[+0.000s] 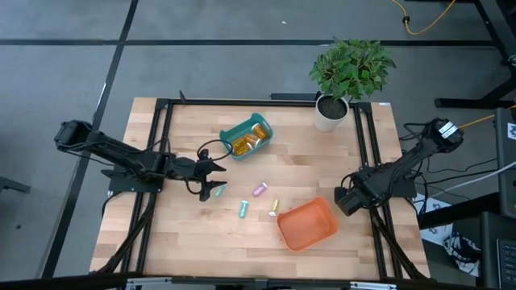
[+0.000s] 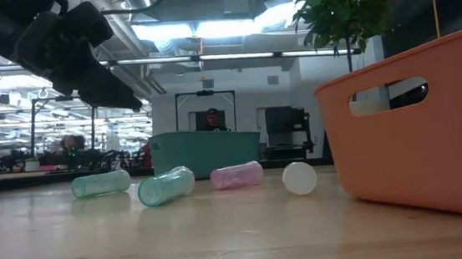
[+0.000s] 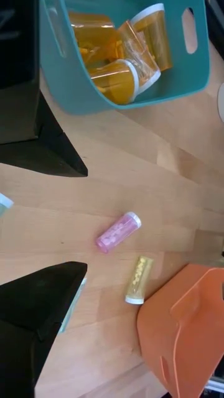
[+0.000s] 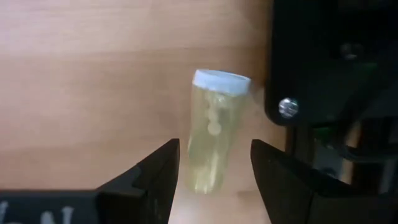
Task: Pick and place medicine bottles into bin by pill shape (circle, oval)
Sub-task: Put the right small yellow pill bottle into the orange bin
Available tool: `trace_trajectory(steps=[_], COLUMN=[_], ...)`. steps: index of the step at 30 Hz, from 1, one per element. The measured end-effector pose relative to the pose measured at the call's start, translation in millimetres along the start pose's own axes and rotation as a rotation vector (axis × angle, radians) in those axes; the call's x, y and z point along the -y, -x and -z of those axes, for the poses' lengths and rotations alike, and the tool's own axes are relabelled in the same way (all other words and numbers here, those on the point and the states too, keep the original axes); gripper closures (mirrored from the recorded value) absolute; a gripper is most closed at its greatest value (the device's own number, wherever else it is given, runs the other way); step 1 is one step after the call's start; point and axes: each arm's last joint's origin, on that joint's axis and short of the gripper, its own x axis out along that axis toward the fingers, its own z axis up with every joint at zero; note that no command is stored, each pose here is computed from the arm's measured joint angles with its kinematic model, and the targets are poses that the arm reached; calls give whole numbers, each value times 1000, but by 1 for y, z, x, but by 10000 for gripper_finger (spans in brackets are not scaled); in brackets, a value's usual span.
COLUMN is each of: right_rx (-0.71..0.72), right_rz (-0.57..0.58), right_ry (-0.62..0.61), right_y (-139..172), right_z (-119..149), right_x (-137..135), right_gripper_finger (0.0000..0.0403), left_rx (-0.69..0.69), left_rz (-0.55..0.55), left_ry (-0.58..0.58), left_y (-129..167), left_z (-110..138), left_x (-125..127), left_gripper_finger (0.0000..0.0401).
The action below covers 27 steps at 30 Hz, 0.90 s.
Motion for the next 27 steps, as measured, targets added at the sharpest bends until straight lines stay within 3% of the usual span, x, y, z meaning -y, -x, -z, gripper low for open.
trace_trajectory(steps=[5, 12, 23, 27], right_rx=[-25, -20, -8, -8], right_rz=[1, -8, -24, -12], right_ry=[-14, 37, 36, 60], right_y=[-14, -10, -8, -7], right_z=[-5, -3, -3, -3], right_x=[2, 0, -1, -1], right_gripper_finger=[203, 208, 301, 316], left_rx=[0, -1, -1, -1], left_rz=[0, -1, -1, -1], left_ry=[1, 1, -1, -2], left_y=[0, 0, 0, 0], left_z=[0, 0, 0, 0], left_x=[0, 0, 0, 0], left_gripper_finger=[172, 172, 172, 172])
